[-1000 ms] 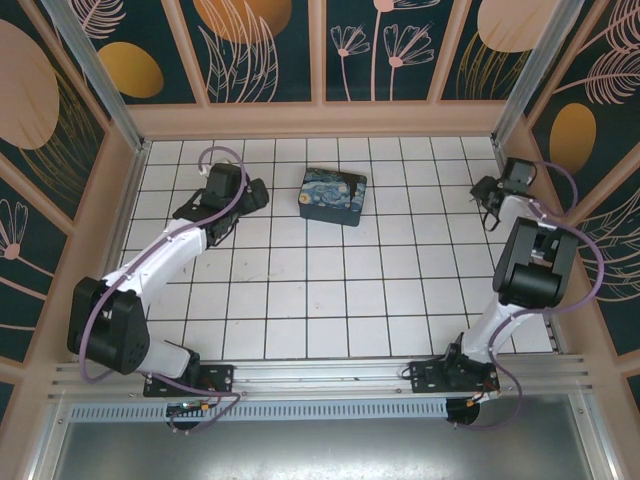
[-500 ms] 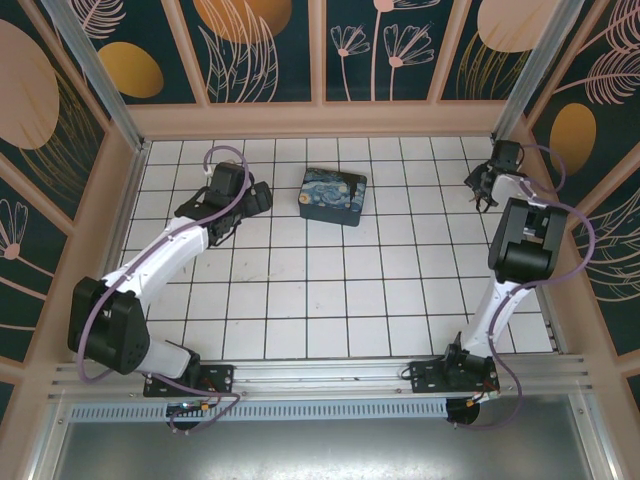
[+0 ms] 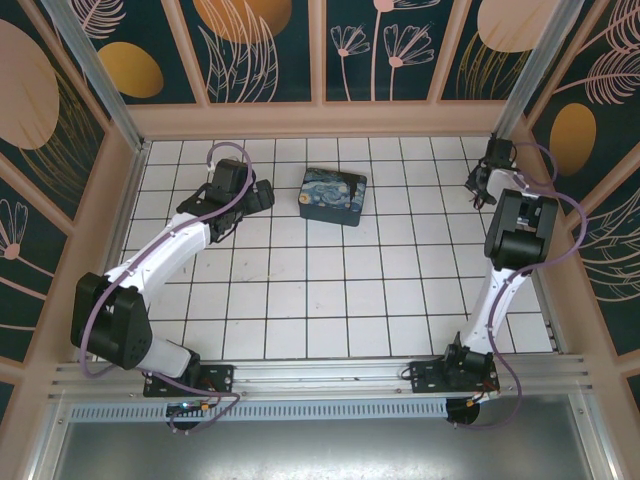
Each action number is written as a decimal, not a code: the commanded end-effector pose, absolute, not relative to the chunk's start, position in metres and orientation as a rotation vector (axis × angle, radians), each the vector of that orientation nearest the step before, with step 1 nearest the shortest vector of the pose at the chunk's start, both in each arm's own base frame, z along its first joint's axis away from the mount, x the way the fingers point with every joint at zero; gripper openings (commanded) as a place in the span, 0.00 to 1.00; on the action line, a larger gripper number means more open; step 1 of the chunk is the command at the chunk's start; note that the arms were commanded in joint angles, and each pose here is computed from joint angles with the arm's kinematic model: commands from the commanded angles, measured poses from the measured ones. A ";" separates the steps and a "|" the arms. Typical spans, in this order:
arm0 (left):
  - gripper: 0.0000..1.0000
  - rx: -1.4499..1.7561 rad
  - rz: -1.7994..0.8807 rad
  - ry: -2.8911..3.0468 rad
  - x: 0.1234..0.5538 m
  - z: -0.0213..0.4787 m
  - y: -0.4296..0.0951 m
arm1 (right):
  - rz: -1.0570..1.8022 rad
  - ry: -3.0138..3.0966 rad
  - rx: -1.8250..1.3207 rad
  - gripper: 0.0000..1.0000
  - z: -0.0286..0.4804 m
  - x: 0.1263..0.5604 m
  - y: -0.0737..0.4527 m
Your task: Unlock a padlock with a key
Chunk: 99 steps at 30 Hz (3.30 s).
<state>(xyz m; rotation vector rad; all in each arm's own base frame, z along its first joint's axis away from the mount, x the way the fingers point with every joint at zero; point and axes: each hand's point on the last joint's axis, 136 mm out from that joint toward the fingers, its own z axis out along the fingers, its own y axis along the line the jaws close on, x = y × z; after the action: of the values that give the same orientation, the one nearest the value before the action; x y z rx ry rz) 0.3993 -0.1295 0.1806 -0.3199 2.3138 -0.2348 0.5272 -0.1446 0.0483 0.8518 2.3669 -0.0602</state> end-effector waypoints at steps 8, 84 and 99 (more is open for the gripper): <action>0.99 -0.306 -0.155 2.273 0.405 0.201 -0.118 | -0.119 2.400 0.855 0.33 0.037 0.529 -0.150; 0.98 -0.057 -1.053 2.444 0.331 0.138 -0.301 | 0.772 2.317 0.325 0.62 0.155 0.464 0.137; 0.98 -0.171 -1.225 2.338 0.407 0.116 -0.319 | 1.147 2.211 0.110 0.71 0.128 0.577 0.182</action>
<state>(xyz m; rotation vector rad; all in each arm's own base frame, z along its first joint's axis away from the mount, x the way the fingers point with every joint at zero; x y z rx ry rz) 0.3833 -0.3119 0.0925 -0.1803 2.4360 -1.1375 0.5685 0.1558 0.1057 0.2584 2.2800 1.0339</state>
